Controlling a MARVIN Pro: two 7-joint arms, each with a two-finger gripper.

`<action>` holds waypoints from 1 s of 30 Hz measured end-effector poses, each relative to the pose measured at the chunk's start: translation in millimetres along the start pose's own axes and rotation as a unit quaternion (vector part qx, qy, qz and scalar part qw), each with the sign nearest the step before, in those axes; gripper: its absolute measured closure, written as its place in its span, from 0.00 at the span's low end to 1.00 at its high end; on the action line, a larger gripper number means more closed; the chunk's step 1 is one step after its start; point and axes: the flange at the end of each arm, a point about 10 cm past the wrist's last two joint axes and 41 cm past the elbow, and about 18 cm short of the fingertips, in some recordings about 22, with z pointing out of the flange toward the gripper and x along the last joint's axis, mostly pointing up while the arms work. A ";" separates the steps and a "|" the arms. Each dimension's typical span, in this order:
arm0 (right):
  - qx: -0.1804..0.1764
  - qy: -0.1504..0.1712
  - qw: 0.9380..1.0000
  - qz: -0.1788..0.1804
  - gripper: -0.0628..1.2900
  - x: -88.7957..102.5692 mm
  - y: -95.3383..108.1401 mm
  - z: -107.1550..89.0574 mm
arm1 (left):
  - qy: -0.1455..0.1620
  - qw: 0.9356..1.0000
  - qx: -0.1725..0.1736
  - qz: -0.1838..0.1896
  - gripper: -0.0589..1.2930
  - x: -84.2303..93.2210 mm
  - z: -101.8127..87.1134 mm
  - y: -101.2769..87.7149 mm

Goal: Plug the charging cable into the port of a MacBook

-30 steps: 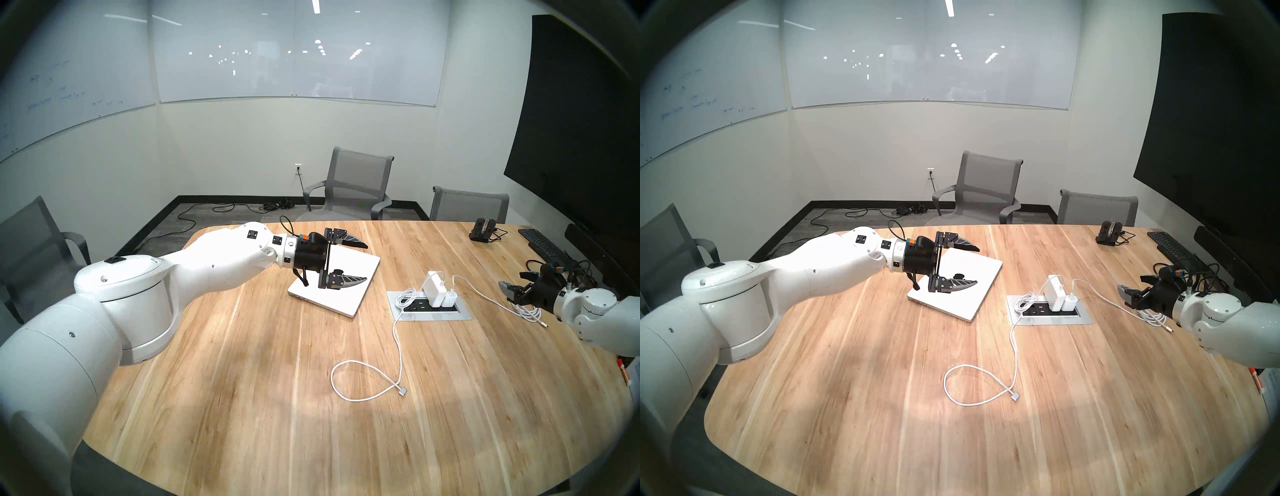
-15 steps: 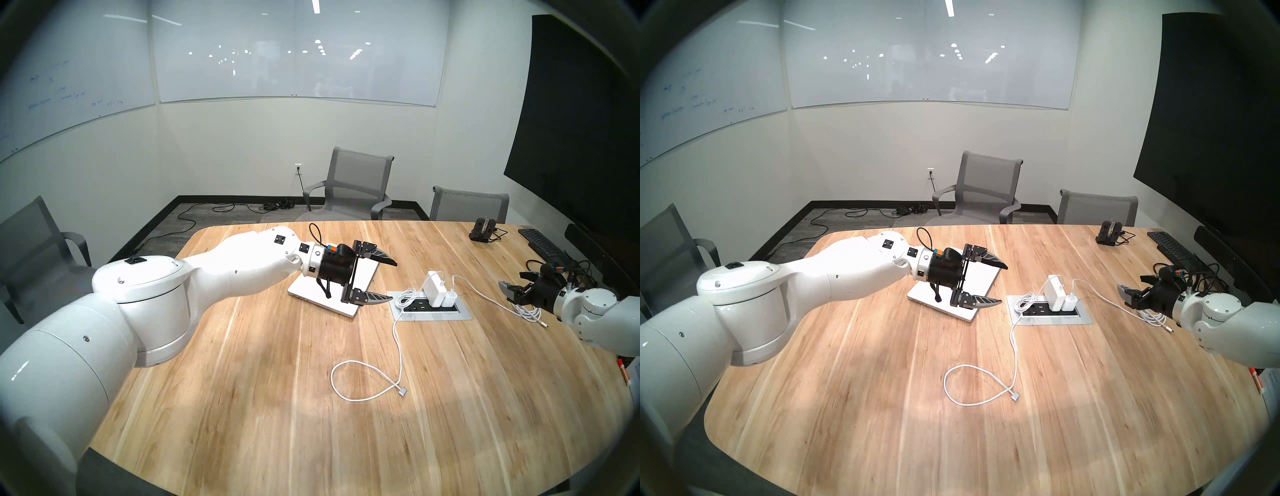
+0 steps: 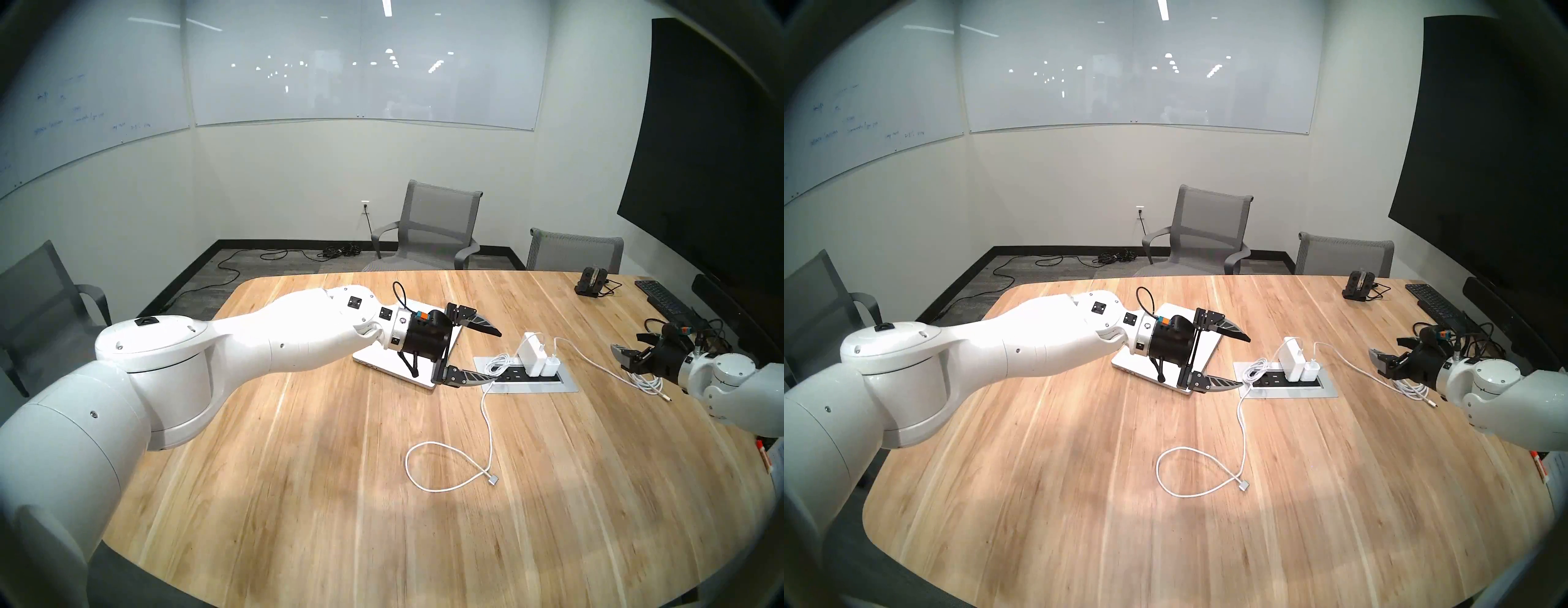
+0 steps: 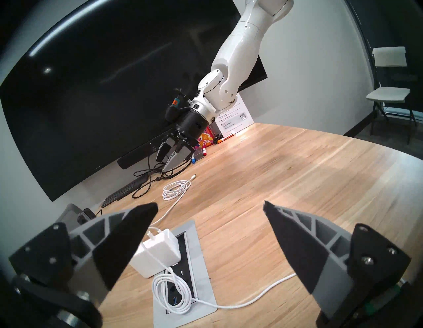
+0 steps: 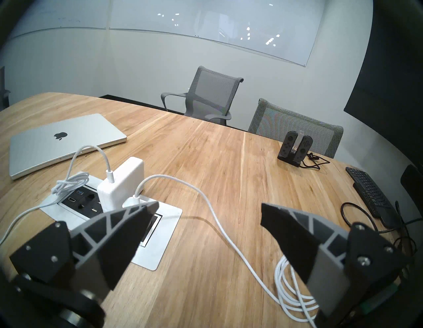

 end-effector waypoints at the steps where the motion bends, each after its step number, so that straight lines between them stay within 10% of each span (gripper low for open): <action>1: 0.000 0.000 1.000 0.000 0.06 0.0 0.0 0.0 | -0.004 1.000 0.007 -0.003 0.05 -0.1 1.6 -0.9; 30: 0.000 0.000 1.000 0.000 0.05 0.0 0.0 0.0 | -0.018 0.999 0.039 -0.013 0.05 6.2 18.3 -1.0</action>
